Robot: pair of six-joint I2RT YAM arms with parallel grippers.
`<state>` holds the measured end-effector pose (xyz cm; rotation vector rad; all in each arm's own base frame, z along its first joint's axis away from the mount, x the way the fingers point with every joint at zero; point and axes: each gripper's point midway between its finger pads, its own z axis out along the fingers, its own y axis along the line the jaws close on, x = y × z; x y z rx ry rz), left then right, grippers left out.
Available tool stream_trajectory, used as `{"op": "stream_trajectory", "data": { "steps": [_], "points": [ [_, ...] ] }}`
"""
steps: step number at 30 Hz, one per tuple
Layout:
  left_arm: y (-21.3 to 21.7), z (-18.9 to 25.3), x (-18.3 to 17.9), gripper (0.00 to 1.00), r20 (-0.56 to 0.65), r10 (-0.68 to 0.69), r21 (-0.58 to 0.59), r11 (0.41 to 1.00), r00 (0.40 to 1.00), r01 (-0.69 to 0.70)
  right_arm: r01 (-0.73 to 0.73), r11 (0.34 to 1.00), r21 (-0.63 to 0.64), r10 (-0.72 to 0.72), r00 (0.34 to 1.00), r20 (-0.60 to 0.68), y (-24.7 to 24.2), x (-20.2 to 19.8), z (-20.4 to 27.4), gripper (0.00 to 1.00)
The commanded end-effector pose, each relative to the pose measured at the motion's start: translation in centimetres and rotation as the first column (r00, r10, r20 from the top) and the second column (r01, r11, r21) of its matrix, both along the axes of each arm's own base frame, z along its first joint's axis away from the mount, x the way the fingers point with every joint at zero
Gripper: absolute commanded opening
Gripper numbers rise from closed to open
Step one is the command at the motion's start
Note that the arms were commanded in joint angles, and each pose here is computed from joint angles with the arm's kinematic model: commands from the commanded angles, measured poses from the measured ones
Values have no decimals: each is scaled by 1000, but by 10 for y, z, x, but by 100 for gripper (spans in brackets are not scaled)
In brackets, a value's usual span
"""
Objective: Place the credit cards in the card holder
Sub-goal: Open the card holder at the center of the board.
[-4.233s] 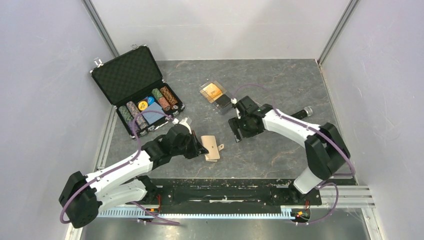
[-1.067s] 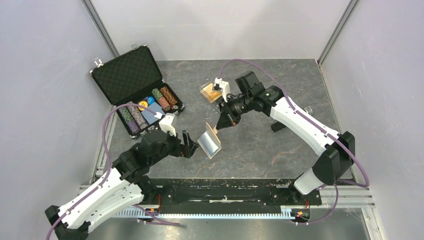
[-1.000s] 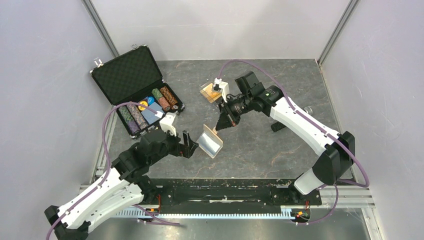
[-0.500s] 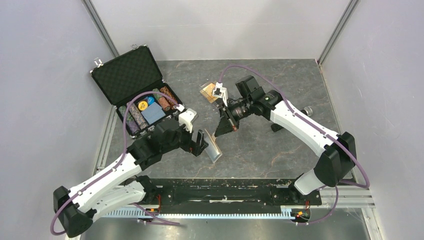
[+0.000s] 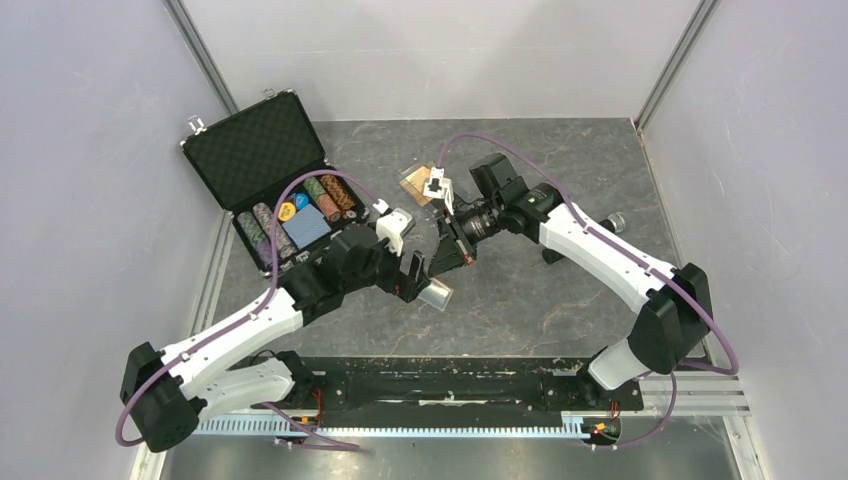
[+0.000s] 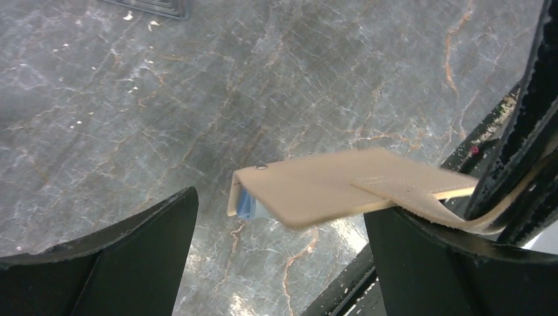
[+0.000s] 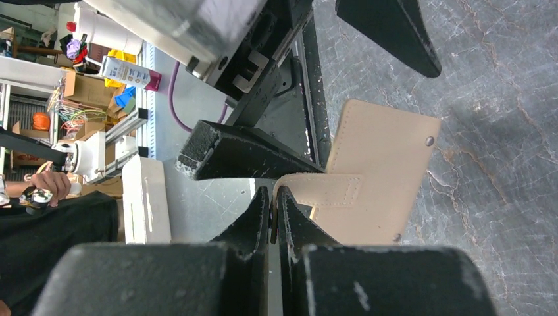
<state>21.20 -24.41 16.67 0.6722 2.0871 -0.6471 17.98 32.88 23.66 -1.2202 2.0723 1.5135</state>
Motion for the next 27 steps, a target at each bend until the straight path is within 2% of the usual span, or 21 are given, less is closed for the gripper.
{"op": "stream_trajectory", "data": {
  "steps": [1, 6, 13, 19, 23, 27],
  "points": [
    [-2, 36, 23, 100, 136, 50, -33, 998, 990, -45, -38, 998, 50, 38, 999, 7, 1, -8, 10, 0],
    [-19, 41, 13, 99, 138, -60, -67, 995, 989, 70, -39, 998, 45, 39, 999, 6, 2, -7, 7, 0],
    [-20, 27, 6, 98, 89, -100, -28, 994, 991, 103, -5, 1000, 8, 5, 1000, 19, 3, 1, -3, 0],
    [-2, 35, -1, 100, 196, -150, 29, 989, 969, 148, 9, 1000, -6, -9, 1000, 24, 3, 6, -6, 0],
    [11, 42, -8, 100, 277, -231, 116, 972, 932, 207, 4, 1000, 0, -4, 1000, 24, 2, 3, -5, 0],
    [15, 47, -21, 100, 354, -383, 209, 922, 853, 327, -29, 999, 15, 29, 999, 19, 0, -4, -7, 0]
  ]
}}
